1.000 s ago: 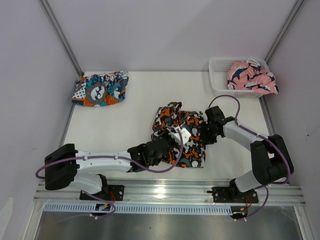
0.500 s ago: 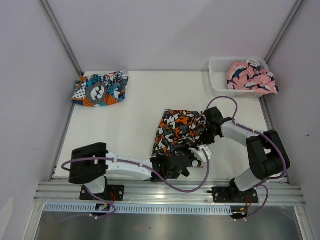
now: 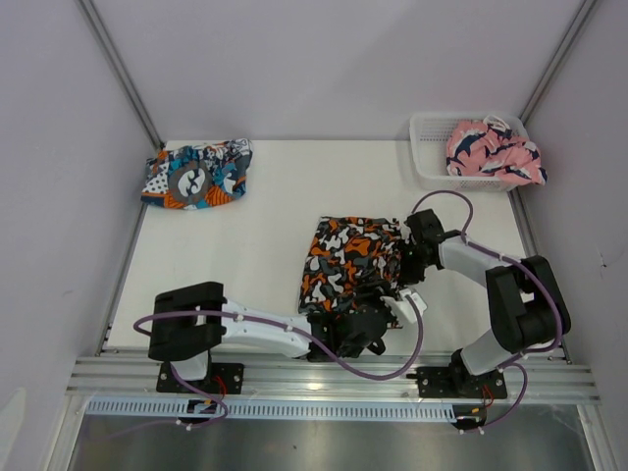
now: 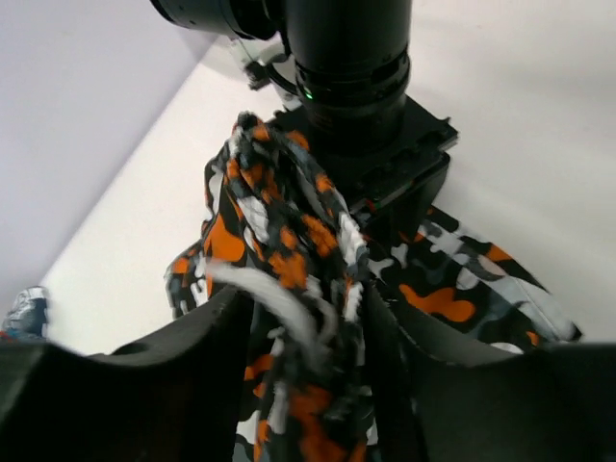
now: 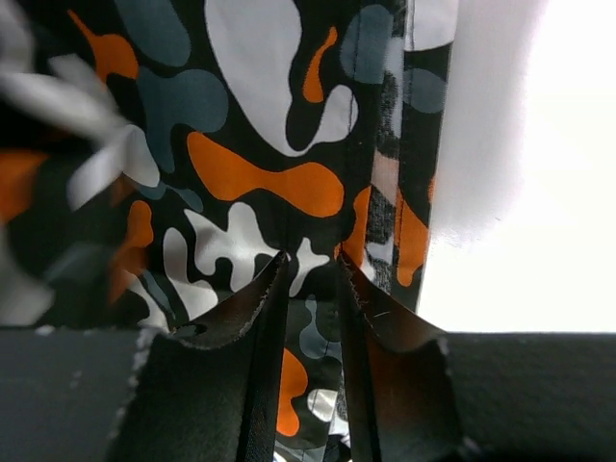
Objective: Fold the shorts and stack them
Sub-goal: Fold the shorts, then neatly place the folded shorts to the corner
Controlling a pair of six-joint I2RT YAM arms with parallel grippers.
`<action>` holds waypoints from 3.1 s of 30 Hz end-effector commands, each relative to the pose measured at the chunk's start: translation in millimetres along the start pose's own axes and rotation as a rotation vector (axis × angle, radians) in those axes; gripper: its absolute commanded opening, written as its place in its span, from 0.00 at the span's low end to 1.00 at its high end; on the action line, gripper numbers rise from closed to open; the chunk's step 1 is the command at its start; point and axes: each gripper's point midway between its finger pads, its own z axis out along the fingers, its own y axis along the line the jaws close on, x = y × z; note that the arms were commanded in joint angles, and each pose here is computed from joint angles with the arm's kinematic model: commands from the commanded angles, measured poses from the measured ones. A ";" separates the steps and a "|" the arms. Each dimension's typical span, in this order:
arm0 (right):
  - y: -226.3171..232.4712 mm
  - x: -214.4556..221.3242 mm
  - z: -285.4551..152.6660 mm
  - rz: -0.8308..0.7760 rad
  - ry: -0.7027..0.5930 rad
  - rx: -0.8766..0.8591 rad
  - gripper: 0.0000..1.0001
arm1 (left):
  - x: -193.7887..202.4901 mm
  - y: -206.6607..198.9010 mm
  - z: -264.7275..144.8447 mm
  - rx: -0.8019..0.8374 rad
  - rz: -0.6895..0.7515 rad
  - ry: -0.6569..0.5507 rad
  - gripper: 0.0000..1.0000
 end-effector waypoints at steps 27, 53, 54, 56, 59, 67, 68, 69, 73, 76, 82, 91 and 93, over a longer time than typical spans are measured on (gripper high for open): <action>4.4 -80.2 -112.7 0.075 -0.425 -0.080 0.42 | 58.0 76.5 -0.3 0.251 -0.820 0.154 0.99; -25.0 0.2 -7.8 0.118 -0.118 -0.087 0.35 | 145.1 115.9 -17.4 0.105 -1.005 0.367 0.99; -23.2 1.0 -5.7 0.118 -0.115 -0.097 0.35 | 148.1 114.6 -19.7 0.104 -1.009 0.379 0.99; -21.2 1.4 -3.4 0.122 -0.112 -0.106 0.35 | 153.0 111.6 -25.1 0.101 -1.024 0.398 0.99; -19.7 -0.2 2.0 0.142 -0.125 -0.104 0.35 | 159.6 106.9 -38.1 0.096 -1.064 0.416 0.99; 7.9 6.6 11.2 0.262 -0.235 -0.161 0.35 | 159.1 117.0 -79.6 0.045 -1.151 0.400 1.00; 9.5 2.8 9.9 0.264 -0.249 -0.151 0.35 | 159.6 116.2 -83.7 0.039 -1.178 0.407 0.99; 13.3 4.4 10.8 0.257 -0.241 -0.151 0.35 | 167.7 111.5 -90.9 0.036 -1.189 0.435 0.99; 26.5 10.8 13.7 0.261 -0.249 -0.118 0.32 | 183.7 107.9 -111.0 -0.038 -1.311 0.473 0.99; 36.0 16.9 19.9 0.318 -0.290 -0.125 0.31 | 195.4 105.8 -124.5 -0.085 -1.363 0.497 0.99; 62.1 -5.2 30.9 0.370 -0.340 -0.130 0.33 | 204.9 96.4 -135.3 -0.108 -1.458 0.533 0.99; 118.1 -10.2 56.9 0.375 -0.330 -0.211 0.33 | 222.7 90.3 -127.5 -0.198 -1.618 0.484 0.99; 125.4 -2.2 63.2 0.351 -0.306 -0.210 0.33 | 223.2 95.9 -122.9 -0.223 -1.632 0.437 0.99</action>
